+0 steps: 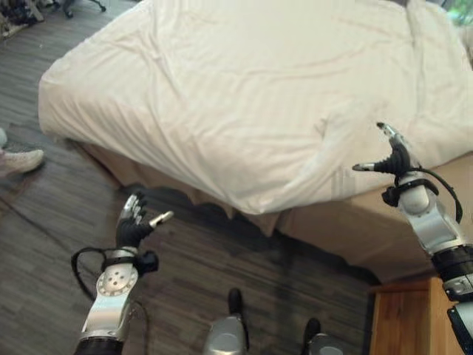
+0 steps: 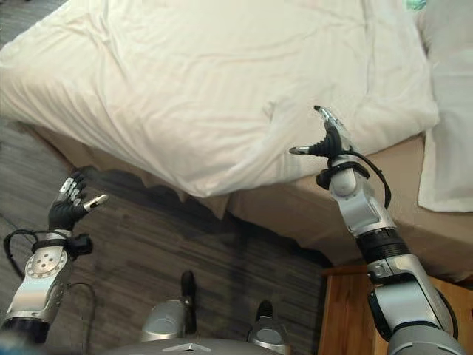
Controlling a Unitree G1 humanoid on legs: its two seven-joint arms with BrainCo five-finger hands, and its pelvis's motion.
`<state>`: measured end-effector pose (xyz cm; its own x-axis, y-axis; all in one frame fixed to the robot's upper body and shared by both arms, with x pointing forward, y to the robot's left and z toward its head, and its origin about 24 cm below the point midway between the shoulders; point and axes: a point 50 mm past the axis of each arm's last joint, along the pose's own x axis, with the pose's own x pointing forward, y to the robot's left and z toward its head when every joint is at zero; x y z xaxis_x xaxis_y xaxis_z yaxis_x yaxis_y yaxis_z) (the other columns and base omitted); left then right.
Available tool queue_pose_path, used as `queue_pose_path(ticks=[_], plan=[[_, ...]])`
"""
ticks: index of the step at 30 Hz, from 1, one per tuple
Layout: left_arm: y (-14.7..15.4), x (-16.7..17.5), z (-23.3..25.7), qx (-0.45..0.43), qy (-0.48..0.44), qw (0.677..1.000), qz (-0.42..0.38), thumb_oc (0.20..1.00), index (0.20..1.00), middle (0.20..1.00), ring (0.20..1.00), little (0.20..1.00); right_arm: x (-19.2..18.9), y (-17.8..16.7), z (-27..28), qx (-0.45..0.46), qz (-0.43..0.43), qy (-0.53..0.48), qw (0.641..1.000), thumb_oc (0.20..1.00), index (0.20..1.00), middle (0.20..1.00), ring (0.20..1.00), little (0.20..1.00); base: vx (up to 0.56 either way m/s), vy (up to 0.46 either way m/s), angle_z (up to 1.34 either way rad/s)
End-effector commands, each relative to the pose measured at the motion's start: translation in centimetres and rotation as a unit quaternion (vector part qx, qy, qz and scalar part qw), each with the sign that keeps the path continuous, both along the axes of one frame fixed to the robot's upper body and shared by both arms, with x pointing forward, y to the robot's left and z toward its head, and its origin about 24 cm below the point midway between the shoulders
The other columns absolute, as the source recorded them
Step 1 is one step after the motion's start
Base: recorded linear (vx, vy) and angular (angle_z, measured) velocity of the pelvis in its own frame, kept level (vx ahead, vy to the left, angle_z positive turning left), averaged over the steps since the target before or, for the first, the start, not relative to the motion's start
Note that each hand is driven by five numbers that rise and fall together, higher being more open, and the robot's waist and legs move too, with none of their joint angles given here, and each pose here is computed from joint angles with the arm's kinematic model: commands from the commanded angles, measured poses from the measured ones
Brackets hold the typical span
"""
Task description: Making the bed.
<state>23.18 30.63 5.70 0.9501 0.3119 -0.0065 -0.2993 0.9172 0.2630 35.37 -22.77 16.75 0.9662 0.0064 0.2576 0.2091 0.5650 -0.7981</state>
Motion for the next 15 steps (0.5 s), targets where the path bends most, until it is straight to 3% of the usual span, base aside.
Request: queue_pose_path(ticks=[1,2,4,11,15], plan=[[-0.6,1.0,3.6,0.038,-0.075,0.996,-0.036,1.0,1.0,1.0,1.0,1.0,1.6,-1.7,6.1,-0.022,-0.04,-0.08,0.996,1.0,1.0,1.0,1.0,1.0,0.27,-0.053,0.21],[-3.0,-0.1,2.6,0.042,-0.068,0.994,-0.075,1.0,1.0,1.0,1.0,1.0,1.8,-2.2,6.4,-0.025,-0.056,-0.085,0.995,1.0,1.0,1.0,1.0,1.0,0.35,-0.183,-0.03],[-2.7,-1.6,2.4,0.006,-0.078,0.994,-0.078,1.0,1.0,1.0,1.0,1.0,1.7,-3.3,7.7,-0.042,-0.066,-0.099,0.992,1.0,1.0,1.0,1.0,1.0,0.33,-0.183,0.05],[-3.3,-3.2,0.5,-0.026,-0.054,0.995,-0.074,1.0,1.0,1.0,1.0,1.0,1.3,-5.5,9.3,-0.08,-0.103,-0.111,0.985,1.0,1.0,1.0,1.0,1.0,0.29,-0.137,0.92],[-4.1,-3.9,-1.9,-0.049,-0.012,0.996,-0.071,1.0,1.0,1.0,1.0,1.0,1.5,-5.3,9.6,-0.102,-0.104,-0.112,0.983,1.0,1.0,1.0,1.0,1.0,0.21,-0.093,-0.03]])
